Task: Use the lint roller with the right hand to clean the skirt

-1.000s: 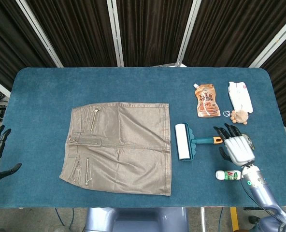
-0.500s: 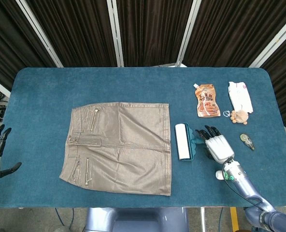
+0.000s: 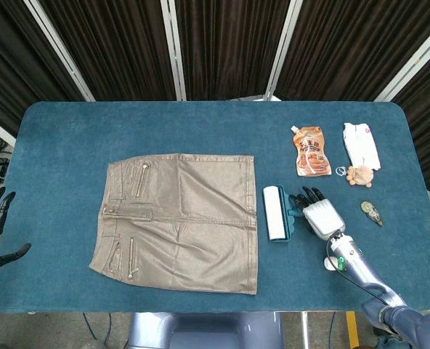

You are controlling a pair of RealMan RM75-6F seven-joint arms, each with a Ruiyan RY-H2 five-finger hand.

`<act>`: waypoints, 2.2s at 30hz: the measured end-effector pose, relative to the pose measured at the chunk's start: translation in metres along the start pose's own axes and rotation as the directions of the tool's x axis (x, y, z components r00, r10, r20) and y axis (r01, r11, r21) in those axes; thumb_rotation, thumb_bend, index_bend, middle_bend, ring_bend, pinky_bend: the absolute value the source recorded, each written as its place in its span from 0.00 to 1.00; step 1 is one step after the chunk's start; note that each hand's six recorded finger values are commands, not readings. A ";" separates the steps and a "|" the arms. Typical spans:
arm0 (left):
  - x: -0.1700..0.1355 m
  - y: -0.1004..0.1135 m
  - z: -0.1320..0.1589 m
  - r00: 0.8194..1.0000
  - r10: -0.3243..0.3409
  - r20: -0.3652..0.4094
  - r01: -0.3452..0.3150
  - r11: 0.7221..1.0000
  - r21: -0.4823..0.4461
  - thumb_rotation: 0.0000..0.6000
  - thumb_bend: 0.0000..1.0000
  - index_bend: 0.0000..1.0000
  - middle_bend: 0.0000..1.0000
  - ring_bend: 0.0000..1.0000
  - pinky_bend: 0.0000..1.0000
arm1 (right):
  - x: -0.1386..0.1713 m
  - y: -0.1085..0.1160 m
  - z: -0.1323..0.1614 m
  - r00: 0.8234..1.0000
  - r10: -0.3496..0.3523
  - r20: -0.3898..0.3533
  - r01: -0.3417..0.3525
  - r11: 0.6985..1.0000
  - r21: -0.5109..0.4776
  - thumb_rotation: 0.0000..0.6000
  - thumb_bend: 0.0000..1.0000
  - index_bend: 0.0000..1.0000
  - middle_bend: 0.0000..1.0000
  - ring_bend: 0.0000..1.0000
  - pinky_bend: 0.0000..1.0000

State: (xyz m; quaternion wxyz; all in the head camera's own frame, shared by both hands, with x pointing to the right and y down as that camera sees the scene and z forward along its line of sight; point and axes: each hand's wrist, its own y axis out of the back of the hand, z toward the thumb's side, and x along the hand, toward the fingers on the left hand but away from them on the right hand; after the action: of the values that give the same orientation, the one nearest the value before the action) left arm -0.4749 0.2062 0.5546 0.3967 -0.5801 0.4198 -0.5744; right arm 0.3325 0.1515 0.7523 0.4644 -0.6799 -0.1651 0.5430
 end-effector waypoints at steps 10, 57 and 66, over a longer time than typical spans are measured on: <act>0.002 -0.002 -0.002 1.000 -0.012 -0.007 0.012 1.000 -0.005 1.00 0.00 0.00 0.00 0.00 0.00 | -0.008 0.008 -0.001 0.998 -0.066 -0.009 0.066 0.998 -0.011 1.00 0.76 0.44 0.50 0.37 0.40; 0.006 0.002 -0.015 0.999 -0.038 -0.034 0.036 0.997 -0.065 1.00 0.00 0.00 0.00 0.00 0.00 | -0.090 0.128 0.226 0.914 -0.046 -0.404 0.213 0.900 0.381 1.00 0.96 0.46 0.53 0.41 0.44; 0.005 0.001 -0.013 0.999 -0.040 -0.031 0.038 0.997 -0.060 1.00 0.00 0.00 0.00 0.00 0.00 | -0.099 0.122 0.167 0.944 -0.064 -0.323 0.266 0.727 0.633 1.00 0.96 0.46 0.53 0.41 0.44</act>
State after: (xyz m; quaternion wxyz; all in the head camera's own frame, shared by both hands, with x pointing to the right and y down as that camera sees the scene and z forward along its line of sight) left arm -0.4875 0.2012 0.5560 0.3612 -0.5905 0.4316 -0.5784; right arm 0.1140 0.0923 0.7150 0.7421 -0.5200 0.0472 0.4204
